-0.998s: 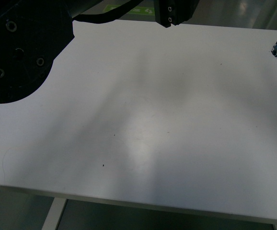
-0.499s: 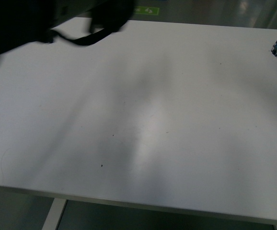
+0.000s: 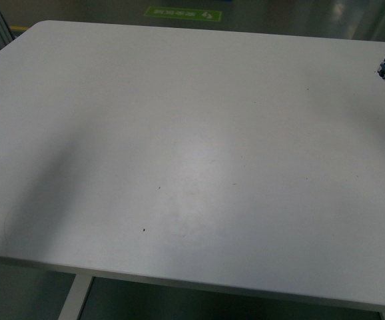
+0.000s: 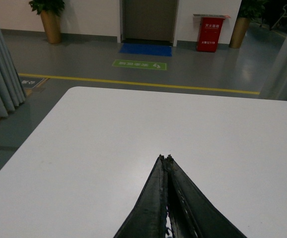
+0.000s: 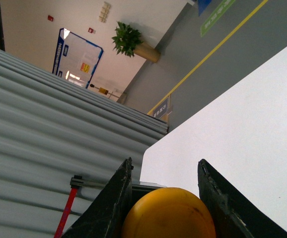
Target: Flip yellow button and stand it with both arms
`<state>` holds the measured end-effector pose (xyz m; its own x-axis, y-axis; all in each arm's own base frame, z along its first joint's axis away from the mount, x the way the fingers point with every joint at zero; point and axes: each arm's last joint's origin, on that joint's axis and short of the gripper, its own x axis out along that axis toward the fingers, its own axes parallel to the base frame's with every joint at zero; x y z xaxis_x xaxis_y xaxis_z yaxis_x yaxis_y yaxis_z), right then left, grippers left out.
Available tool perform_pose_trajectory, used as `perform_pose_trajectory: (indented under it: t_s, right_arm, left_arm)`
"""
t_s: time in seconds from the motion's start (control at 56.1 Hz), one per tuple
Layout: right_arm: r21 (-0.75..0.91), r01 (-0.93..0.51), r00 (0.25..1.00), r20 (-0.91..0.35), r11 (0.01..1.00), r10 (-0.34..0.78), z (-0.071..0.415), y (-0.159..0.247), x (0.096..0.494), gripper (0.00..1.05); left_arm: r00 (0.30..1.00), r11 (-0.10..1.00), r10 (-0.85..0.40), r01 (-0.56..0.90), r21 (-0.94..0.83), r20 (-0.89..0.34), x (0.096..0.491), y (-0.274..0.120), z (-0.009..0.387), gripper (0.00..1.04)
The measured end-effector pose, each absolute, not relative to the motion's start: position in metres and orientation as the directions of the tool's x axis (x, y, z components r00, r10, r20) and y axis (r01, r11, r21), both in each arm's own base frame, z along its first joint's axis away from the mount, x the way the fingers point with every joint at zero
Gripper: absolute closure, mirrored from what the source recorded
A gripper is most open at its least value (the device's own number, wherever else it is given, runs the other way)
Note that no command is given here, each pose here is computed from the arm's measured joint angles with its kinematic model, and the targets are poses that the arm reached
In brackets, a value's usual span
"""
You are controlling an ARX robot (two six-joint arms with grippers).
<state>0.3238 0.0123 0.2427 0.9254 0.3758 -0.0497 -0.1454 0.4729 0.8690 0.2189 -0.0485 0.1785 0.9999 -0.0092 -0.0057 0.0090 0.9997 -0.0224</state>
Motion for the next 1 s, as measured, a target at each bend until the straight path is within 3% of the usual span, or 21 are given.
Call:
perform_pose_trajectory:
  t_s: [0.41, 0.998]
  right_arm:
    - [0.867, -0.163, 0.92, -0.039, 0.47, 0.391, 0.245, 0.011, 0.318, 0.71]
    - [0.859, -0.176, 0.912, -0.042, 0.481, 0.408, 0.244, 0.011, 0.318, 0.71]
  left_arm:
    - [1.0, 1.0, -0.006, 0.006, -0.006, -0.023, 0.172, -0.019, 0.16, 1.01]
    - [1.0, 1.0, 0.0, 0.0, -0.008, 0.014, 0.136, 0.0, 0.171, 1.01]
